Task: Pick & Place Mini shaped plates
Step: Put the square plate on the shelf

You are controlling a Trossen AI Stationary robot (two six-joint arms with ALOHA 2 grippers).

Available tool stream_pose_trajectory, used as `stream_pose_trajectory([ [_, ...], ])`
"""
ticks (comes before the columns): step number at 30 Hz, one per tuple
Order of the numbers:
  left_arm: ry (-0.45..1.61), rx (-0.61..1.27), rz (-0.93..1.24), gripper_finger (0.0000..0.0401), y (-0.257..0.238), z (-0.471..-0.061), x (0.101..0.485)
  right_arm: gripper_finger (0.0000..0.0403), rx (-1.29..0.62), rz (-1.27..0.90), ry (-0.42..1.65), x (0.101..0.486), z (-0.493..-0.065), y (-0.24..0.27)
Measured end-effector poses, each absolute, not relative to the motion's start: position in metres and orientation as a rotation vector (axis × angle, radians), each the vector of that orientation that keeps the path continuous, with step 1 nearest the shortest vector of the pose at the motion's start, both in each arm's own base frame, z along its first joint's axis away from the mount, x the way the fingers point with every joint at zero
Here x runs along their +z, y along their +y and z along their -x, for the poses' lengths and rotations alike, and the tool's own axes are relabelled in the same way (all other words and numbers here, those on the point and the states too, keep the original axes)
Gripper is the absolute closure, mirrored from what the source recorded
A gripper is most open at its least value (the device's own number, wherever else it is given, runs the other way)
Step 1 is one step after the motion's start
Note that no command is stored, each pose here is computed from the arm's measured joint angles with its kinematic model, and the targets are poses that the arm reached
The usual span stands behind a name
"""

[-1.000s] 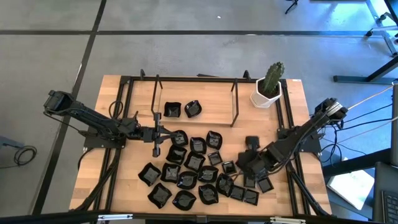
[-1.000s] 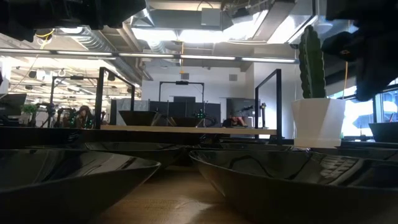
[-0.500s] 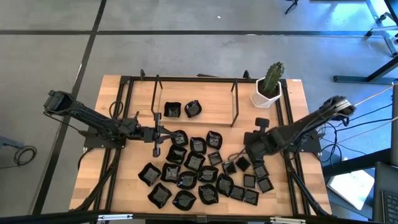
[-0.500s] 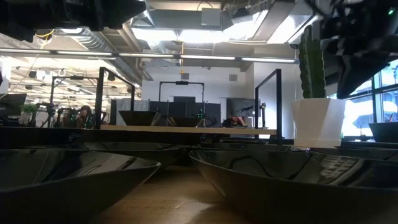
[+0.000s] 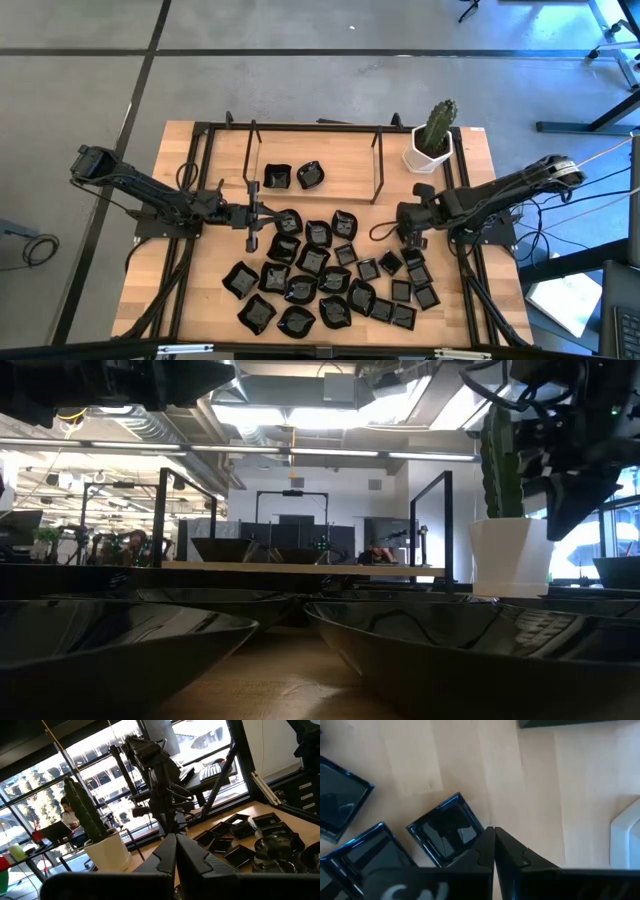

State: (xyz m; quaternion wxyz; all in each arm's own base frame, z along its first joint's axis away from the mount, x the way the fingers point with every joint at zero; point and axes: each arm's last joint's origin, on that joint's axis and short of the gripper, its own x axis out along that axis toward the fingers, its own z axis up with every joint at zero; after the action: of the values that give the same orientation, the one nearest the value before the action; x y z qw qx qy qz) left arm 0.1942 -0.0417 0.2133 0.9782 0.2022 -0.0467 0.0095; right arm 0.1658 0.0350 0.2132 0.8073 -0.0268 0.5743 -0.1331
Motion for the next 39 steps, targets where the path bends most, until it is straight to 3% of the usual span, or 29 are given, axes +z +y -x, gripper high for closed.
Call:
stream_pose_trajectory([
  [6,-0.094,0.019,-0.407,0.0395,-0.042,-0.194,0.213,0.0376,-0.260,0.052,1.260,0.204,-0.169,0.037],
  [19,-0.094,0.019,-0.407,0.0395,-0.042,-0.194,0.213,0.0224,-0.267,0.086,1.353,0.186,-0.180,0.039],
  [39,-0.094,0.019,-0.407,0.0395,-0.042,-0.194,0.213,0.0213,-0.322,0.084,1.413,0.175,-0.186,0.033],
])
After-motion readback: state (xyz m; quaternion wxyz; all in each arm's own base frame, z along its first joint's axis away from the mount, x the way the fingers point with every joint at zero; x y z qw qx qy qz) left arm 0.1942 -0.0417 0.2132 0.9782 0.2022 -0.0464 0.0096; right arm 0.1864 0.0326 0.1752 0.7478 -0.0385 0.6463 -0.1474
